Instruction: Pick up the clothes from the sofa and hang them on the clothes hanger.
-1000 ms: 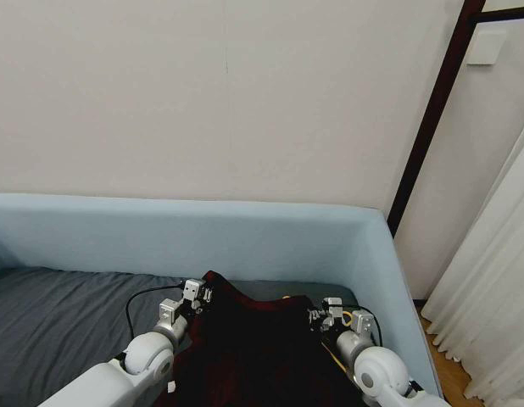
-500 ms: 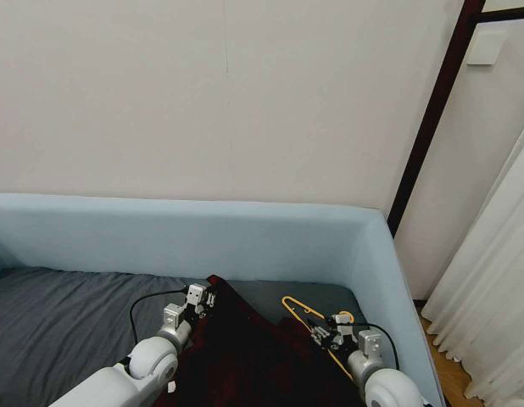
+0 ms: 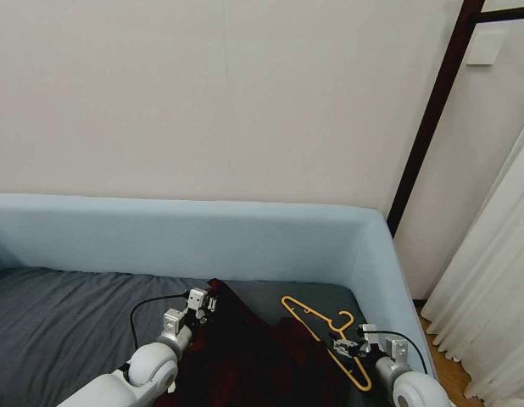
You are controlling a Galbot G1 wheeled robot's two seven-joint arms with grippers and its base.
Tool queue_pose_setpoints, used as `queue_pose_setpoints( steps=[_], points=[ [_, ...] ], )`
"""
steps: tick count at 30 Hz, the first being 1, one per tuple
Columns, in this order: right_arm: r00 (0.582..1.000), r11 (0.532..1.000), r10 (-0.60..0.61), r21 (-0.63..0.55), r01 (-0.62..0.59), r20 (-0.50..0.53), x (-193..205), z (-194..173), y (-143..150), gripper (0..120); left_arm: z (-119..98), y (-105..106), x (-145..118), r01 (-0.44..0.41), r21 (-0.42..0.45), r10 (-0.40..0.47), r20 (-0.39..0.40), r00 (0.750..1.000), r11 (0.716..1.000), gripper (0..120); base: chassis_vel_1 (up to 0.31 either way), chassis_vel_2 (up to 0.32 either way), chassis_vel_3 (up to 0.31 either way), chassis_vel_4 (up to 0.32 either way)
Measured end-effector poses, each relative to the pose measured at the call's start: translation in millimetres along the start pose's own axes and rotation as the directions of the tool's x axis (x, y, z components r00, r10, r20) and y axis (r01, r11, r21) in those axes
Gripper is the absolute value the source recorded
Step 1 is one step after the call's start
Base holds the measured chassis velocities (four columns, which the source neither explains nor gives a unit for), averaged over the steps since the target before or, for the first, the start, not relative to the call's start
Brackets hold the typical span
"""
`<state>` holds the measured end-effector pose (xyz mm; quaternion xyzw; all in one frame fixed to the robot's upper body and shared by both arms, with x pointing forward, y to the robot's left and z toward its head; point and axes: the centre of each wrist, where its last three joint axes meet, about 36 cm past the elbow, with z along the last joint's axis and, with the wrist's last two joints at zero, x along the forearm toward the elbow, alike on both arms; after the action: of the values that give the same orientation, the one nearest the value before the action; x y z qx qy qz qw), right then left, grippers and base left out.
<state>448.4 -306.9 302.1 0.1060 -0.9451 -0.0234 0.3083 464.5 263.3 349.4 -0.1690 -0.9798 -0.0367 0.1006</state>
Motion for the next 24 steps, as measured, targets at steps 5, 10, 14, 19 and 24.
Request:
queue_pose_setpoints(
  steps=[5,10,14,19,24],
  points=[
    [0.998,0.998,0.017,0.058,-0.014,-0.065,-31,9,-11,100,1,3,6,-0.003,-0.011,0.003,-0.003,1.000,1.000,0,0.000,0.000,0.000,0.000],
    [0.996,0.998,0.041,0.060,-0.036,-0.080,-56,18,-22,100,2,2,13,-0.003,-0.005,0.003,-0.005,1.000,1.000,0,0.000,0.000,0.000,0.000],
    [0.994,0.998,0.058,0.020,-0.057,-0.087,-70,19,-20,100,3,2,19,-0.010,-0.009,0.009,-0.010,1.000,1.000,0,0.000,0.000,0.000,0.000],
    [0.990,0.996,0.089,-0.002,-0.090,-0.109,-83,20,-29,94,0,1,23,-0.014,-0.008,0.014,-0.005,1.000,1.000,0,0.000,0.000,0.000,0.000],
    [0.988,0.996,0.090,0.004,-0.090,-0.129,-86,26,-38,76,-4,6,22,0.010,-0.001,-0.010,0.015,1.000,1.000,0,0.000,0.000,0.000,0.000]
  ],
)
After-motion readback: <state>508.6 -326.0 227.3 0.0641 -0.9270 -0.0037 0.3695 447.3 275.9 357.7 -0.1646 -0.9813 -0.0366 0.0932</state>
